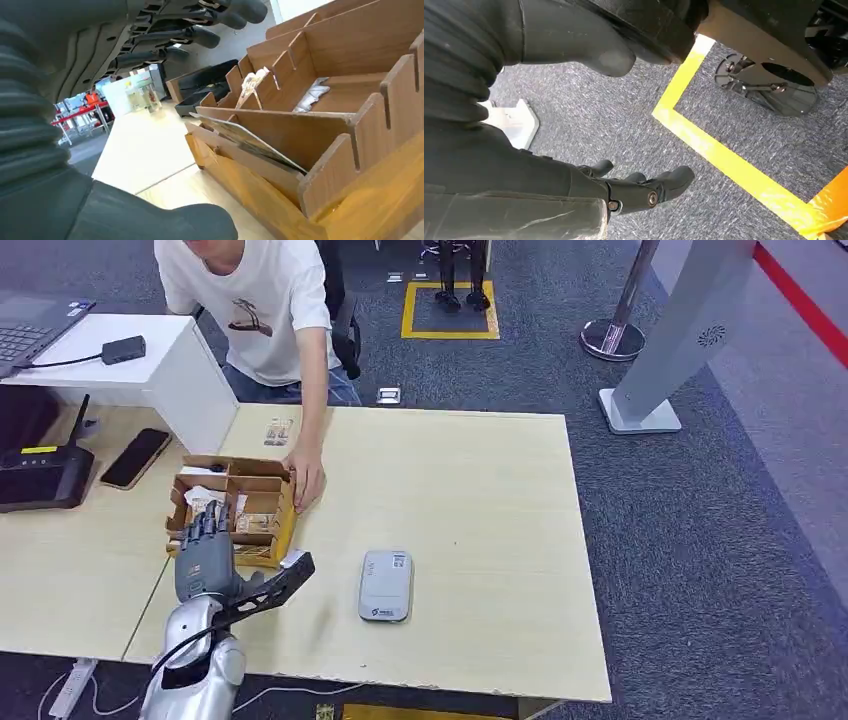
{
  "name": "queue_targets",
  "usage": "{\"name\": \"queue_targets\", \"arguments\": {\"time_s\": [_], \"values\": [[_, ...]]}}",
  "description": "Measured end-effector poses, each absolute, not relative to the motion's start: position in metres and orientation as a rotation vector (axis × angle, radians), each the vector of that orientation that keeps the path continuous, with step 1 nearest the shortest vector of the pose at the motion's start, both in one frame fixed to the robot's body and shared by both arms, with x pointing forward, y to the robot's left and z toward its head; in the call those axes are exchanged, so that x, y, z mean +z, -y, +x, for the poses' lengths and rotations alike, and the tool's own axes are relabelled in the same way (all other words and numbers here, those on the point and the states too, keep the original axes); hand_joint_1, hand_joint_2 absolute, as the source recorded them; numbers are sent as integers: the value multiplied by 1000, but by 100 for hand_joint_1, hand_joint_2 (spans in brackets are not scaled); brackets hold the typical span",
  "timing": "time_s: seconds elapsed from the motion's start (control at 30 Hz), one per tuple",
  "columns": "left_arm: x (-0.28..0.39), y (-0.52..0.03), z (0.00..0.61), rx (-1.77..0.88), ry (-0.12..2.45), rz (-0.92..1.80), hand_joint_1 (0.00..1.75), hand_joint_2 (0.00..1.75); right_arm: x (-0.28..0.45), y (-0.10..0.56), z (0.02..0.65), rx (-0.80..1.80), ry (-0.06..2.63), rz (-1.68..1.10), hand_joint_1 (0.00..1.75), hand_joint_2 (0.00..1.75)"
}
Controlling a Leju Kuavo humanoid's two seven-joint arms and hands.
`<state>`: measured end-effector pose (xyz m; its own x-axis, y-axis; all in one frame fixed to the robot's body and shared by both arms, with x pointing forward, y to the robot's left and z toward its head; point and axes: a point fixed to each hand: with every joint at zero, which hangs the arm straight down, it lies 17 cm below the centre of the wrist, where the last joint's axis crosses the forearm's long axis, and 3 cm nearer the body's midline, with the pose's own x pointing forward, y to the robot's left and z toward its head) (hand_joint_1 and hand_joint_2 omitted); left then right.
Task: Pass the card to the sensor for recognition and then transmit it.
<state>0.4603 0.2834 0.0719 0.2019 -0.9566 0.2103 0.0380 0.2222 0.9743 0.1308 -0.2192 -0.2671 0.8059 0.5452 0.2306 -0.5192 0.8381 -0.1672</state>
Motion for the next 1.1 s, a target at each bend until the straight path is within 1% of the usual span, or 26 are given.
{"name": "queue_targets", "arguments": {"time_s": [0.43,0.5,0.7,1.1], "values": [[71,-284,461,-931,1110,1093,2,175,-267,220,130,570,269,-101,0,175],[70,-285,461,-929,1102,1093,175,175,-267,220,130,570,269,-101,0,175],[64,-292,460,-918,1030,1086,175,175,-267,220,130,569,268,-102,0,175],[72,-290,466,-918,1044,1090,175,175,-267,220,130,571,267,-99,0,175]]}}
